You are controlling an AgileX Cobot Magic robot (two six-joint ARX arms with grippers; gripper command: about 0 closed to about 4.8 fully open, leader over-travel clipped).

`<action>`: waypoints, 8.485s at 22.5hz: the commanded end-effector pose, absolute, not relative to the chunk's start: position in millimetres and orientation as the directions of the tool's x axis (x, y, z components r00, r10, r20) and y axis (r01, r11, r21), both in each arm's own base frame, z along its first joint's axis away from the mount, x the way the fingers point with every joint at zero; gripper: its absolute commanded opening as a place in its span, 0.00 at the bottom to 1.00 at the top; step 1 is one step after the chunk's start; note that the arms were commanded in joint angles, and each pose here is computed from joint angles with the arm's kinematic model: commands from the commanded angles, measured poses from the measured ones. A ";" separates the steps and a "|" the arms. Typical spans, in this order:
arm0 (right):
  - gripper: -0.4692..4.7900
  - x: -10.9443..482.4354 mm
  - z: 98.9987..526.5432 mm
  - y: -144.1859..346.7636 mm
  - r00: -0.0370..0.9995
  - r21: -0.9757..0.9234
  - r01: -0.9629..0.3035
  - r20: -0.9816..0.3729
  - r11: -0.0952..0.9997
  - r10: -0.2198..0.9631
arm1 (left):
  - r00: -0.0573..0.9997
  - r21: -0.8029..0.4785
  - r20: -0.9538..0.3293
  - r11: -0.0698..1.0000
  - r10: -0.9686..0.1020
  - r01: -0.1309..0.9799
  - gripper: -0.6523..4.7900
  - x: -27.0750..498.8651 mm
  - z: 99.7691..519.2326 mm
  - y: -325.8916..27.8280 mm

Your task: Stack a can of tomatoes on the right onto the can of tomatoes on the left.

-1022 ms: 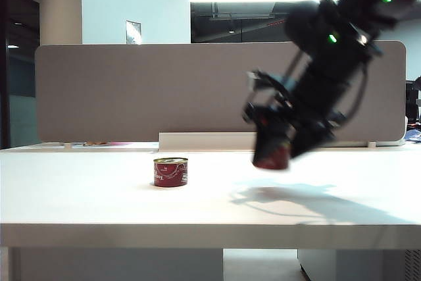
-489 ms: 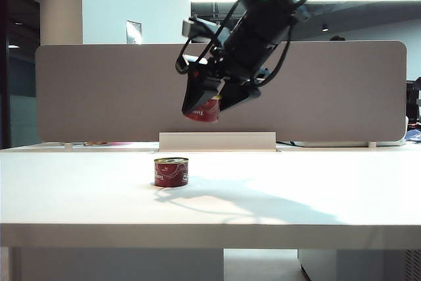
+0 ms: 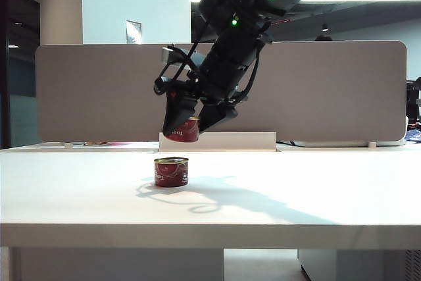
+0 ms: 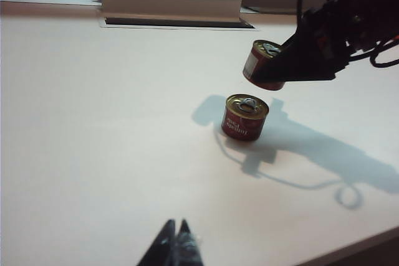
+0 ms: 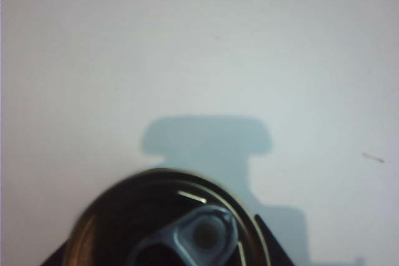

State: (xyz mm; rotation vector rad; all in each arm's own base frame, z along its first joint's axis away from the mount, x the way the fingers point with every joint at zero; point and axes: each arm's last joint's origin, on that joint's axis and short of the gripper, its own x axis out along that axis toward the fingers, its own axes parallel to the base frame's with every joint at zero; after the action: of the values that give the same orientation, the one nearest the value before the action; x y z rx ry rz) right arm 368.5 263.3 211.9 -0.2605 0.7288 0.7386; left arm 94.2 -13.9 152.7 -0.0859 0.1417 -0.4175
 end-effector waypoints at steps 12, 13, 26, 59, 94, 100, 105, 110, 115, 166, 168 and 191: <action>0.41 375.0 209.6 279.3 0.511 -0.008 -0.675 -0.727 0.738 0.459 | 0.902 -0.111 -0.125 0.909 -0.413 0.401 0.11 94.0 152.7 -13.9; 0.41 375.1 209.7 279.4 0.511 -0.009 -0.675 -0.727 0.738 0.459 | 0.902 -0.111 -0.125 0.909 -0.413 0.401 0.11 94.0 152.8 -13.9; 0.41 376.2 196.0 284.8 0.486 0.006 -0.688 -0.739 0.725 0.467 | 0.902 -0.111 -0.125 0.909 -0.413 0.401 0.11 94.0 152.8 -13.9; 0.51 373.2 195.6 290.4 0.491 -0.026 -0.703 -0.741 0.711 0.458 | 0.909 -0.109 -0.126 0.917 -0.397 0.385 0.11 94.2 152.7 -13.5; 0.75 355.4 300.2 256.6 0.682 -0.102 -0.619 -0.561 0.779 0.469 | 0.909 -0.109 -0.127 0.917 -0.397 0.385 0.11 94.2 152.7 -13.5; 0.09 350.6 339.3 200.2 0.750 -0.141 -0.491 -0.570 0.860 0.335 | 0.911 -0.107 -0.121 0.917 -0.395 0.384 0.11 94.3 153.3 -13.4; 0.09 346.8 359.0 152.7 0.753 -0.114 -0.422 -0.597 0.899 0.278 | 0.935 -0.079 -0.059 0.936 -0.349 0.344 0.11 95.4 159.7 -12.1; 0.09 333.9 381.3 112.3 0.772 -0.088 -0.360 -0.586 0.929 0.244 | 0.977 -0.050 0.055 0.976 -0.207 0.210 0.11 96.6 171.1 -8.0; 0.09 311.4 397.2 85.7 0.816 -0.090 -0.303 -0.538 0.949 0.209 | 0.989 -0.052 0.068 0.989 -0.132 0.136 0.11 96.9 172.4 -5.8; 0.09 98.5 171.7 5.3 0.979 0.223 0.001 -0.198 0.975 0.044 | 0.997 -0.058 0.065 0.997 -0.052 0.056 0.11 97.1 172.1 -3.5; 0.09 96.9 168.2 4.1 0.982 0.200 -0.012 -0.182 0.980 0.049 | 0.997 -0.058 0.065 0.997 -0.052 0.056 0.11 97.1 172.1 -3.5; 0.09 94.4 168.0 1.8 0.997 0.013 -0.020 -0.070 1.000 0.021 | 0.997 -0.058 0.065 0.997 -0.052 0.056 0.11 97.1 172.1 -3.5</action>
State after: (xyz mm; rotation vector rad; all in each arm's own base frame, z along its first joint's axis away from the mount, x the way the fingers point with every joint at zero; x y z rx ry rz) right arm 94.3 1.6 162.5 0.0173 0.1201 0.0180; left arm 97.4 -3.5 169.6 -0.0638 -0.0489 -0.0516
